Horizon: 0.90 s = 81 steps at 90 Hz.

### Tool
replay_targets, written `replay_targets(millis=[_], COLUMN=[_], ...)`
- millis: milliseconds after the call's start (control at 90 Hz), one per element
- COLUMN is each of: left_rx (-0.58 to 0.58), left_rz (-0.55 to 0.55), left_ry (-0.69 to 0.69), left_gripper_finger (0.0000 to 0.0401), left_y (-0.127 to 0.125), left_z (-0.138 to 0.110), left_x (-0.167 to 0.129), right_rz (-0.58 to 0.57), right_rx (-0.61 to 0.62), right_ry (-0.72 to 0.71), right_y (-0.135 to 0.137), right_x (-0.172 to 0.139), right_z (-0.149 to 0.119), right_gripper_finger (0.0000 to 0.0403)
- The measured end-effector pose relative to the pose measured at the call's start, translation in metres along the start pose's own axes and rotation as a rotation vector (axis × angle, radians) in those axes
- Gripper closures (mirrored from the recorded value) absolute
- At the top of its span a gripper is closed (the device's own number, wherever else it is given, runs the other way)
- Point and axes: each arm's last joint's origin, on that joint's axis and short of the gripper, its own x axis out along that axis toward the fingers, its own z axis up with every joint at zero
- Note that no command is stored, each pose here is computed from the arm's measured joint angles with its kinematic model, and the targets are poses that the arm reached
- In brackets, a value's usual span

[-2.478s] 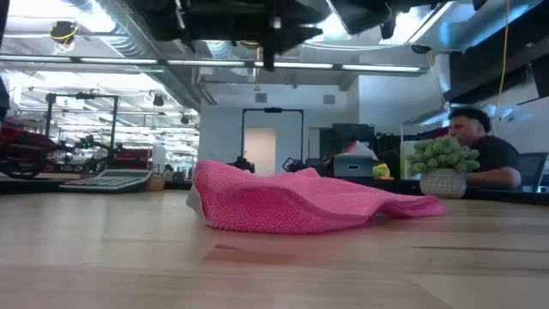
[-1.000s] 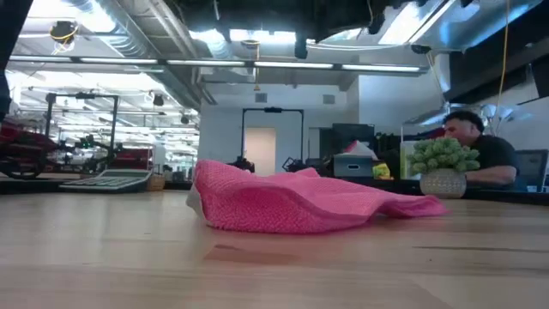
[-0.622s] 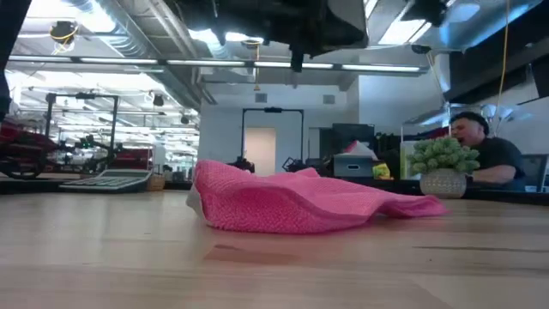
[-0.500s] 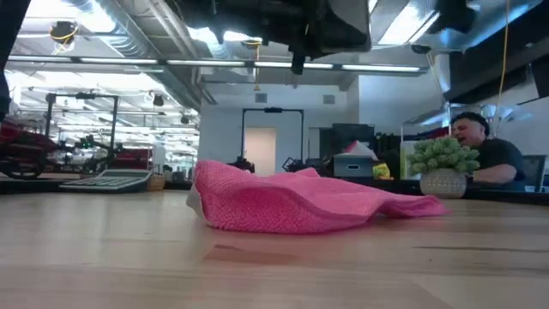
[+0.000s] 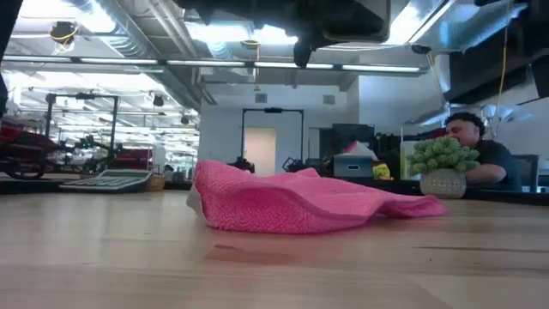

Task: Apply microfiber cloth
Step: Spray the black cellphone with the spray bottle

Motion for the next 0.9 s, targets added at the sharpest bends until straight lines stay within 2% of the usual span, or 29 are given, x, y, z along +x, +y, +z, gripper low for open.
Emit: replay_targets(millis=[167,467,700,900], left_rx=[-0.002,-0.089,-0.191,-0.211], left_rz=[-0.020,-0.006,-0.038,-0.030], left_ry=[0.014,-0.026,-0.115,-0.118], left_gripper_finger=[0.0381,0.0381,0.0381,0.0381], left_y=[-0.024,-0.058,-0.074,-0.089], left_z=[-0.013,-0.038,-0.062,-0.073], left_x=[0.007,0.023,0.041,0.059], right_rz=[0.008,-0.003,-0.036,-0.081], right_rx=[-0.040,-0.084,-0.184,-0.229], right_ry=[0.100,0.149,0.127,0.119], right_y=[0.012,0.036,0.063,0.075], right_x=[0.011,0.027,0.055,0.074], right_z=[-0.022,-0.058,-0.077,-0.088], right_gripper_finger=[0.0191,0.0191,0.0191,0.0191])
